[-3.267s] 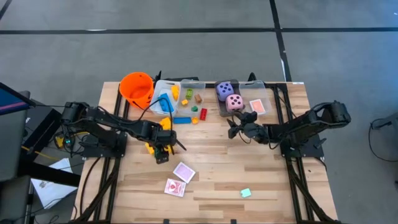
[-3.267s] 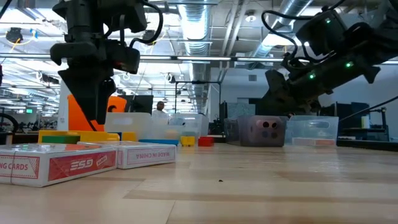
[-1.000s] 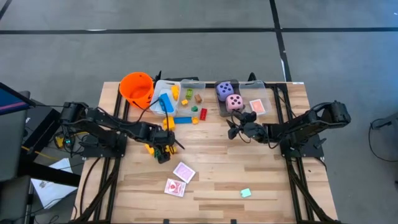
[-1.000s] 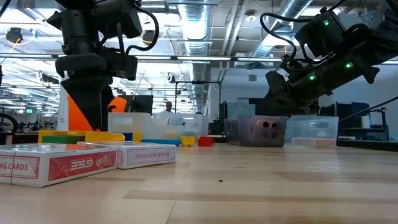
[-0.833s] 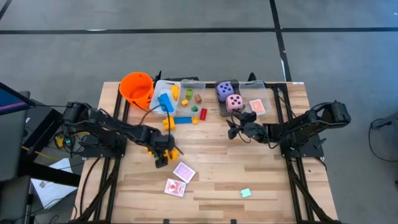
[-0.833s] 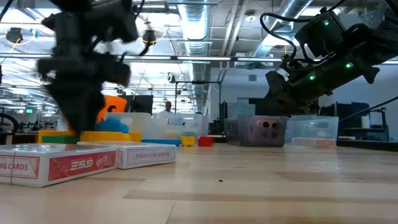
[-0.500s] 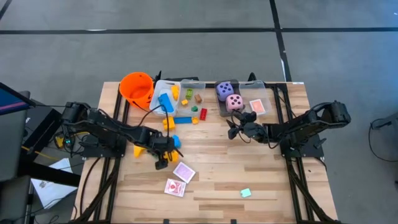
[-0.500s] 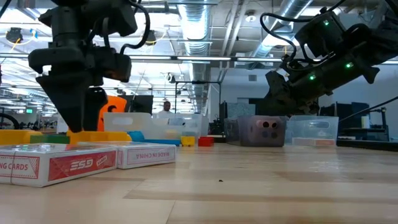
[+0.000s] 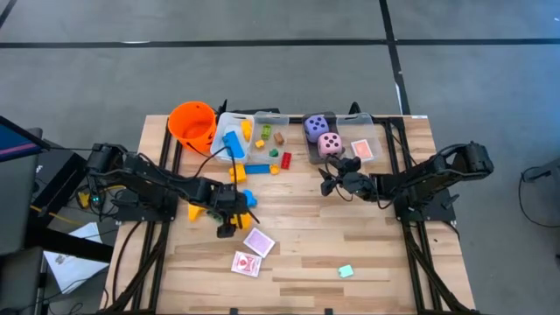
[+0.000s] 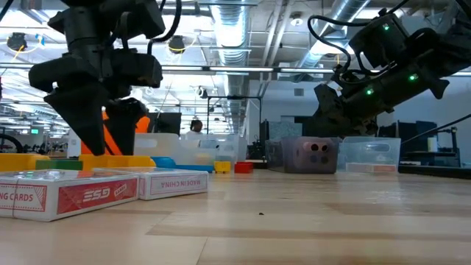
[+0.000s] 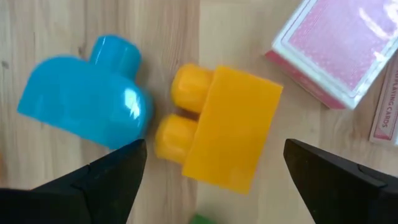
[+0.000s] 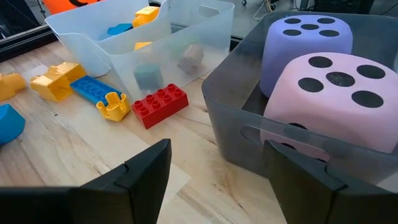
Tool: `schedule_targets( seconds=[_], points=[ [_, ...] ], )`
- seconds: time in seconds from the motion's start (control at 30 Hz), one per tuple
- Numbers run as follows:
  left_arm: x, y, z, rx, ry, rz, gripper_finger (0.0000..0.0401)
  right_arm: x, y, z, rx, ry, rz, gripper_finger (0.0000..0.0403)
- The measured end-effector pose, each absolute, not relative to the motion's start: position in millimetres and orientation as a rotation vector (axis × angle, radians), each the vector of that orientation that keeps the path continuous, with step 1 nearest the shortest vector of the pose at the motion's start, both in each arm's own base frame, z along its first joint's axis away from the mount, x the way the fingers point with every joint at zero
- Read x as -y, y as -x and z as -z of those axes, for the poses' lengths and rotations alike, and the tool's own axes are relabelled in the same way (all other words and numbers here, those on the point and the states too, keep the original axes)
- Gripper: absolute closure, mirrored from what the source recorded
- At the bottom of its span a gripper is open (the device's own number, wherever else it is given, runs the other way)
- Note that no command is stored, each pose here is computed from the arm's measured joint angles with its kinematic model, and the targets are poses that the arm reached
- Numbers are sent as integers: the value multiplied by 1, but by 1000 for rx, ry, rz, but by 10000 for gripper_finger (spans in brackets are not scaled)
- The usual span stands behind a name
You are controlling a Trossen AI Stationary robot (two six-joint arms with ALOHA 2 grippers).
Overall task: Pick & Place Toys
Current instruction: Put the large yellow game piece into the white bin
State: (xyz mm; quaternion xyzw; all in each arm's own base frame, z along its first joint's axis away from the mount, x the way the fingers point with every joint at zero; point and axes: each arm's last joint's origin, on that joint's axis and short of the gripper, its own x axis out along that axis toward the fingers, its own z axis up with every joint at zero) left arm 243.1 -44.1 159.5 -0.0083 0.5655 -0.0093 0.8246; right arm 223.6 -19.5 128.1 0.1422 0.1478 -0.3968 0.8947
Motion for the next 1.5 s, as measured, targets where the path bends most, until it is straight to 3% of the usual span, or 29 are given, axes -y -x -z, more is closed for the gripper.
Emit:
schedule_targets(
  seconds=[0.57, 1.1, 1.37, 1.5],
  points=[
    [54, -235, -149, -1199, -86, 88, 29, 19, -223, -128, -310, -293, 824, 154],
    [53, -243, -153, -1090, -119, -12, 29, 19, -223, -128, -309, -293, 824, 154],
    [53, -243, -153, -1087, -17, -84, 29, 19, -223, -128, -312, -292, 824, 154],
    [55, -241, -152, -1119, 39, -15, 29, 19, -223, -128, -312, -292, 825, 154]
  ],
)
